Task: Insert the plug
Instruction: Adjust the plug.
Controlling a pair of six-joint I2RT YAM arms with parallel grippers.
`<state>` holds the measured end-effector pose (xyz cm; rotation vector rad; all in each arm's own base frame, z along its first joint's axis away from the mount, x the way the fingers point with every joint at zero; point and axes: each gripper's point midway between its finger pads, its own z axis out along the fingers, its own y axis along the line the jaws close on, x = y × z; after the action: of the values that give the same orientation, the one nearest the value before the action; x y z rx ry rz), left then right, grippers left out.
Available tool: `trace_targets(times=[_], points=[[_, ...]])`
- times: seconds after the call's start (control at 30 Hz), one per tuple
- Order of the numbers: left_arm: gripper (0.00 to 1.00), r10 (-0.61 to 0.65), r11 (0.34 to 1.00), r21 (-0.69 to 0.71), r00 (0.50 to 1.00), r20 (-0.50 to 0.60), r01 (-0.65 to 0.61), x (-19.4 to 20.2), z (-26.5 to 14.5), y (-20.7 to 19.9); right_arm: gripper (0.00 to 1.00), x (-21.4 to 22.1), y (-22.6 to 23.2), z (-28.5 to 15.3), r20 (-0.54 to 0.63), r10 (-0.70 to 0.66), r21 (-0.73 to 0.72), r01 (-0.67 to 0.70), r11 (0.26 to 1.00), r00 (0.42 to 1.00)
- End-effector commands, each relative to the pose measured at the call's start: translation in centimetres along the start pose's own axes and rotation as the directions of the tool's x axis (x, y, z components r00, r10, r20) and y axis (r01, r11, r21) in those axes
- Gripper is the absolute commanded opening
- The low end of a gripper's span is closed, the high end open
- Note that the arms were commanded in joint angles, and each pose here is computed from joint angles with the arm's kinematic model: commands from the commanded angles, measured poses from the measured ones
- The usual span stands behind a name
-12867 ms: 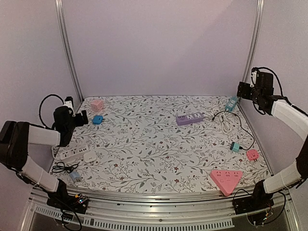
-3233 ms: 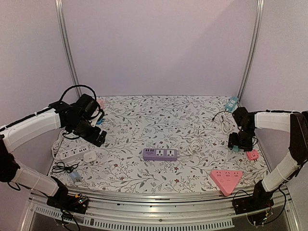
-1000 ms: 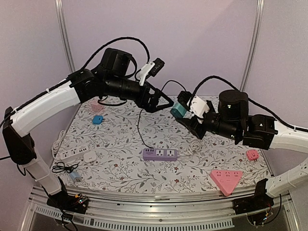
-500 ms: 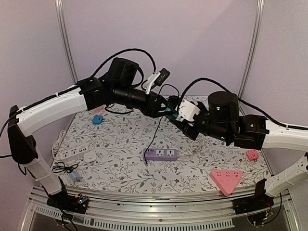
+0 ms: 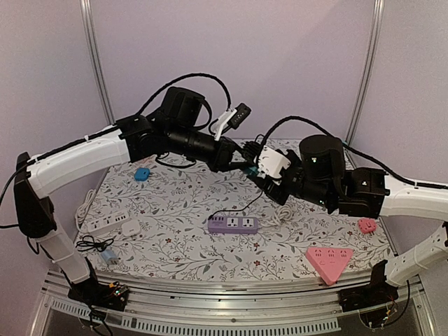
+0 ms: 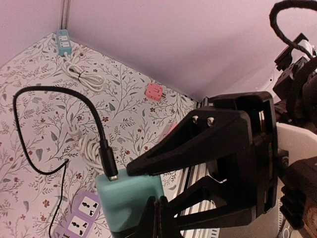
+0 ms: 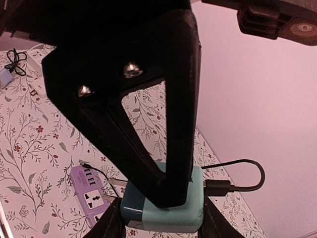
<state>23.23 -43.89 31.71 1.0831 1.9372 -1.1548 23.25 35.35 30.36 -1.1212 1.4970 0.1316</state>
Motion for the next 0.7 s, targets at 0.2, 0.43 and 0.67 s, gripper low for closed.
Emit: trace_targets(times=[0.2, 0.43, 0.67], points=[[0.67, 0.087, 0.996, -0.029, 0.995, 0.044, -0.086, -0.7, -3.4, 0.3, 0.0, -2.5, -2.6, -2.3, 0.096, 0.01, 0.075, -0.017, 0.997, 0.995], [0.86, -0.017, 0.997, 0.077, 0.993, 0.12, 0.008, -1.6, -4.1, 0.9, 0.0, -4.6, -2.0, -3.2, 0.195, -0.078, 0.031, 0.073, 0.997, 0.978], [0.91, -0.02, 0.973, 0.231, 0.991, 0.134, -0.012, -2.3, -3.7, -2.1, 0.0, -7.4, -1.3, -4.3, 0.338, -0.172, 0.007, 0.181, 0.984, 0.925]])
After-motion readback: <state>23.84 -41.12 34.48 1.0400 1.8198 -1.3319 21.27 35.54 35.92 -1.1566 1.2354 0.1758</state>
